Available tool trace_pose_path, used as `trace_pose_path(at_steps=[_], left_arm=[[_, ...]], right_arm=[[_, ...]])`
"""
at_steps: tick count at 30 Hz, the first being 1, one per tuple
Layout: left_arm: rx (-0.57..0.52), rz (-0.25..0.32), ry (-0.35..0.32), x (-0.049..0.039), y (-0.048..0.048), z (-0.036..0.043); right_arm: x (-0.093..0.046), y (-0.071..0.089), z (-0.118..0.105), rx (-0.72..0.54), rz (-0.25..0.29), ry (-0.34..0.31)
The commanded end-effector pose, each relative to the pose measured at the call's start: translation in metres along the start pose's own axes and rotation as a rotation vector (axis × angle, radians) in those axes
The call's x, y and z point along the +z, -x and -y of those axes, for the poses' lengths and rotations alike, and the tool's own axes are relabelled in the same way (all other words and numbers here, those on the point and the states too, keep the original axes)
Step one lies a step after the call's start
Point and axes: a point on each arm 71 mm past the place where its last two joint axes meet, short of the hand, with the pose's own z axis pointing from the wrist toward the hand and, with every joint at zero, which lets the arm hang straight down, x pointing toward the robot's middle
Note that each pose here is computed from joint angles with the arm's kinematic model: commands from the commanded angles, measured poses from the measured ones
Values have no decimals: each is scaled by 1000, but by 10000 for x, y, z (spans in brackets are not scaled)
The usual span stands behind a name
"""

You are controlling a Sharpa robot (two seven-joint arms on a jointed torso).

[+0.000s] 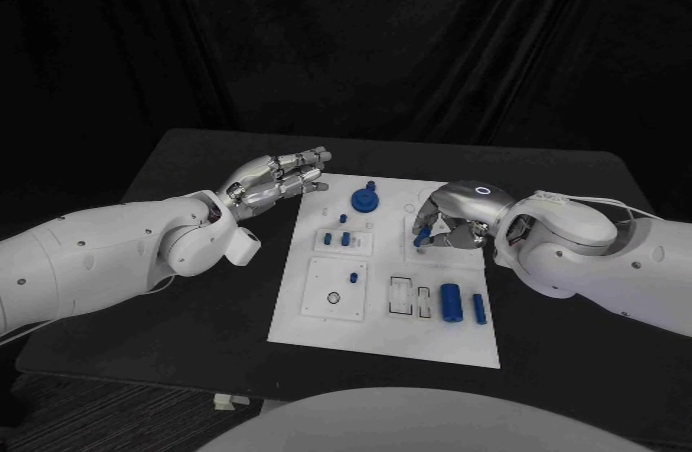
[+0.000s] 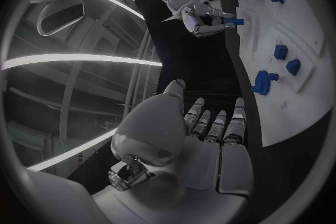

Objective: Assemble the parts on the task board

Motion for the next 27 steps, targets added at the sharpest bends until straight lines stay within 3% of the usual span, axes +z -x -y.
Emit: trace_pose_path(at_steps=[1, 6, 11, 20, 27], left_arm=[[-14, -8, -10, 11, -18, 3], [-14, -9, -10, 18, -22, 1], [-15, -11, -10, 29, -24, -2], [-18, -19, -16, 56, -39, -4], [-17, -19, -20, 68, -44, -4]], right_arm=[[-23, 188, -104, -21, 69, 29], [-37, 311, -310, -27, 66, 84], [54, 310, -591, -28, 39, 168], [324, -9, -1035, -44, -33, 310], [490, -235, -1282, -84, -51, 397]])
